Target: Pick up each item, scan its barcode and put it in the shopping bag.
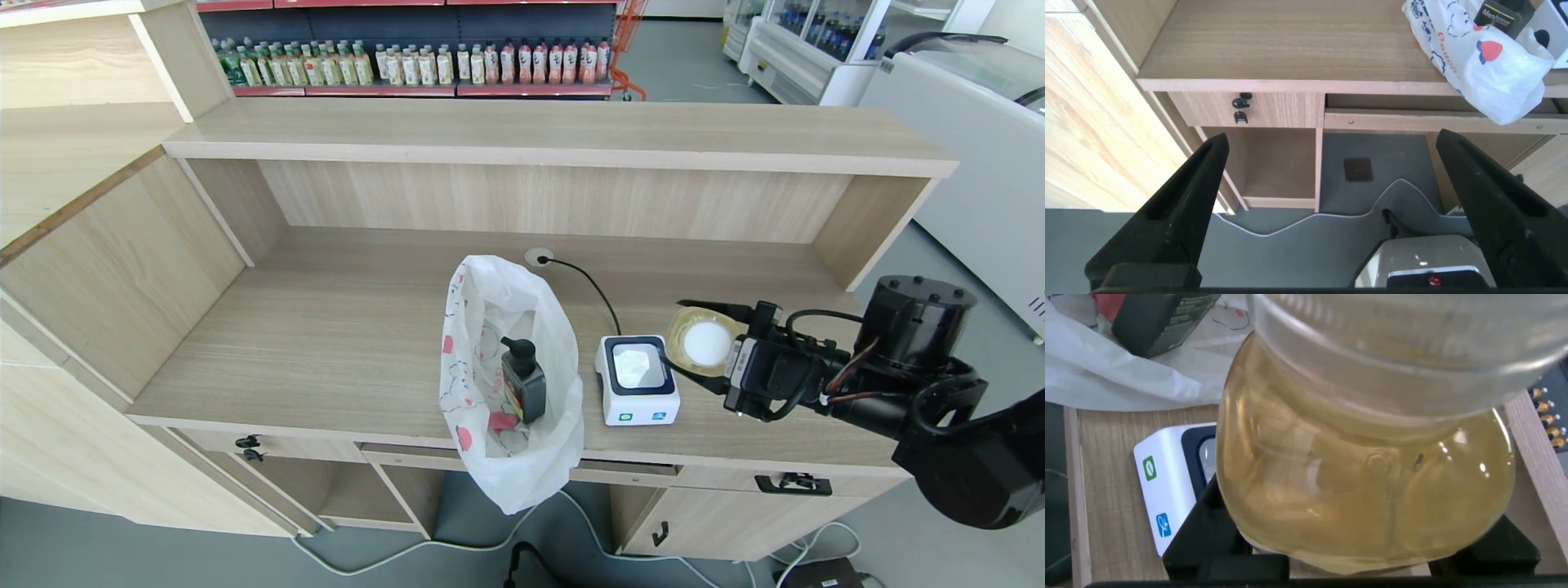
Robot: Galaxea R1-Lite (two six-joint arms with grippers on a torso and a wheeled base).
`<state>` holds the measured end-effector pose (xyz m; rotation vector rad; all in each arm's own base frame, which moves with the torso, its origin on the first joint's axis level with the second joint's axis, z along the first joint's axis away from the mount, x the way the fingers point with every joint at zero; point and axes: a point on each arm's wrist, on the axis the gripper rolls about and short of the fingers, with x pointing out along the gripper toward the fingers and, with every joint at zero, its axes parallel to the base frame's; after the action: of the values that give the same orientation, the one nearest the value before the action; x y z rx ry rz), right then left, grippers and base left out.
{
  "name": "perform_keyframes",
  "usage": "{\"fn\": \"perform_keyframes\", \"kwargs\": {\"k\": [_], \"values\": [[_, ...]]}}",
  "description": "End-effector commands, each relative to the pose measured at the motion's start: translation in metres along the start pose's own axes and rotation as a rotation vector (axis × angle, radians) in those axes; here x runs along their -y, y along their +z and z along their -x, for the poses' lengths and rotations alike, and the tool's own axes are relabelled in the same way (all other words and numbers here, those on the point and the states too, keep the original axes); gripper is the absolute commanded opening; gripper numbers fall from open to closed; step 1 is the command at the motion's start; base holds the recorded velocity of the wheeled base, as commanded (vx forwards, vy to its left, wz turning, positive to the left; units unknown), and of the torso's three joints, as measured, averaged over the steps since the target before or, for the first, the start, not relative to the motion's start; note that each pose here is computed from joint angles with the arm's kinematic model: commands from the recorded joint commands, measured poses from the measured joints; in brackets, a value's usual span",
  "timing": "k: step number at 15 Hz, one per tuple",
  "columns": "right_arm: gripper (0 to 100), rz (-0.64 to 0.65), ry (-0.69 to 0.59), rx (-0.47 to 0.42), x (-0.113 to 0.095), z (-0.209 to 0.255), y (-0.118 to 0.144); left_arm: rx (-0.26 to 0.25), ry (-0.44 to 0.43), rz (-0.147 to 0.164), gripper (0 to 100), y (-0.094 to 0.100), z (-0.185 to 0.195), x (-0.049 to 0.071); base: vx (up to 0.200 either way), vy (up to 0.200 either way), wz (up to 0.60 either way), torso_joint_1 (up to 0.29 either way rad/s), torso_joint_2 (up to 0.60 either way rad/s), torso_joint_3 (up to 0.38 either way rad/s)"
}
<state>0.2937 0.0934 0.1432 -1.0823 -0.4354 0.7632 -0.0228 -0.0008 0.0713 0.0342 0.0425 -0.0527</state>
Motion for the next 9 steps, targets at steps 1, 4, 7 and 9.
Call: {"fn": "perform_keyframes", "kwargs": {"k": [1,4,7,9], "values": [[0,-0.004,0.004,0.0,-0.001,-0.004,-0.003,0.0,0.0,0.0,100,0.0,0.0,0.0,0.0,0.0,0.0,0.0,0.0,0.0],[0,0.001,-0.001,0.004,0.0,-0.012,-0.007,0.0,0.0,0.0,100,0.0,0.0,0.0,0.0,0.0,0.0,0.0,0.0,0.0],[0,0.003,-0.001,0.014,0.001,-0.02,-0.011,0.0,0.0,0.0,100,0.0,0.0,0.0,0.0,0.0,0.0,0.0,0.0,0.0],[0,0.0,0.006,0.022,-0.001,-0.023,-0.01,0.0,0.0,0.0,100,0.0,0.0,0.0,0.0,0.0,0.0,0.0,0.0,0.0]]}}
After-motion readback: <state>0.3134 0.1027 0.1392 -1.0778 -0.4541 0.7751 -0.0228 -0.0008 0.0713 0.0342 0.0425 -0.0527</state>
